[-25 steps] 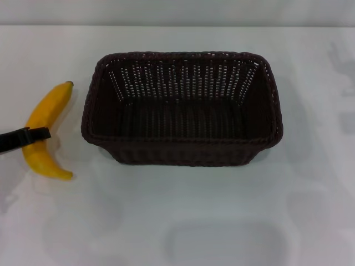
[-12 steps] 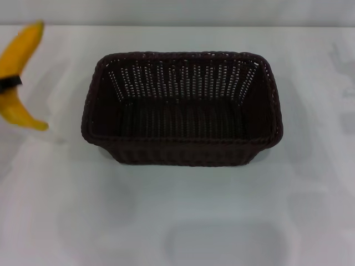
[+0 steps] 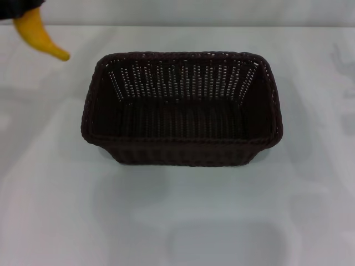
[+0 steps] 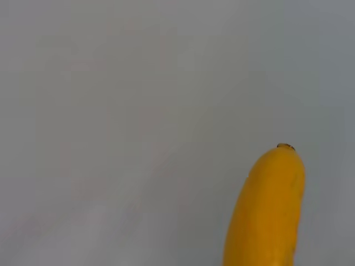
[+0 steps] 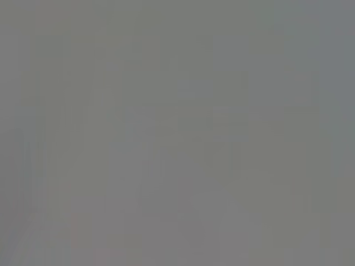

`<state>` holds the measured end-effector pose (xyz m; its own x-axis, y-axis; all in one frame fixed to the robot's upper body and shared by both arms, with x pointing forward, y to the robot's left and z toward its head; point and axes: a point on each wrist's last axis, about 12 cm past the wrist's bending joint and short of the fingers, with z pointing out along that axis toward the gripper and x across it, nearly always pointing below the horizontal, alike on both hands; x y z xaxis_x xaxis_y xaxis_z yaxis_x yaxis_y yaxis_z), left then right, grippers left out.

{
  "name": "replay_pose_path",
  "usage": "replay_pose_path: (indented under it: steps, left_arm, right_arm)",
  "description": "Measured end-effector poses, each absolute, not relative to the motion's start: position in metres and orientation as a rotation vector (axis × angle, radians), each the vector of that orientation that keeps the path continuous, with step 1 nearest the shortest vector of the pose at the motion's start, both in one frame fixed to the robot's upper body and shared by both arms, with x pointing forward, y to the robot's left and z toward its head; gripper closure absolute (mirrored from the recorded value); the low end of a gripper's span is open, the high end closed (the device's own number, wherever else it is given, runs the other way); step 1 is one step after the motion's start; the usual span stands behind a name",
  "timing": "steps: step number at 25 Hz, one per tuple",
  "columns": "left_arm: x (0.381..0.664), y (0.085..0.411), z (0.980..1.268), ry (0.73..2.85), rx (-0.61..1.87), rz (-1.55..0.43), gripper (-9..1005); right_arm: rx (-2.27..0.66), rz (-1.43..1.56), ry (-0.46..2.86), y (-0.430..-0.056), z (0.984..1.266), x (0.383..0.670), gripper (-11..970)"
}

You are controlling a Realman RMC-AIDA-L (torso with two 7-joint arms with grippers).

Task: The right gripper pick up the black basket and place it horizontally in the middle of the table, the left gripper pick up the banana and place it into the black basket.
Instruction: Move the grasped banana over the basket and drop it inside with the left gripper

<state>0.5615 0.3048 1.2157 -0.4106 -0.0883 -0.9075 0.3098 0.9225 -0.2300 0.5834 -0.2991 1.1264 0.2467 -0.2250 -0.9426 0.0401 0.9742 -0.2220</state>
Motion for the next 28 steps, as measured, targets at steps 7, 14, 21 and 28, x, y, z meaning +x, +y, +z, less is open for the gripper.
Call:
replay_pose_path:
  steps: [7, 14, 21, 28]
  left_arm:
    - [0.561, 0.288, 1.219, 1.863, 0.266, -0.551, 427]
    - [0.560, 0.267, 1.200, 1.897, 0.341, -0.627, 415]
    - [0.561, 0.251, 1.176, 1.896, 0.376, -0.759, 403]
    - [0.560, 0.239, 1.159, 1.879, 0.398, -0.852, 391]
  right_arm:
    - [-0.163, -0.177, 1.306, -0.298, 1.127, 0.584, 267]
    - [-0.170, -0.170, 1.306, -0.295, 1.127, 0.583, 267]
    - [-0.183, -0.161, 1.303, -0.291, 1.126, 0.583, 267]
    - [-0.192, -0.153, 1.302, -0.288, 1.126, 0.582, 267]
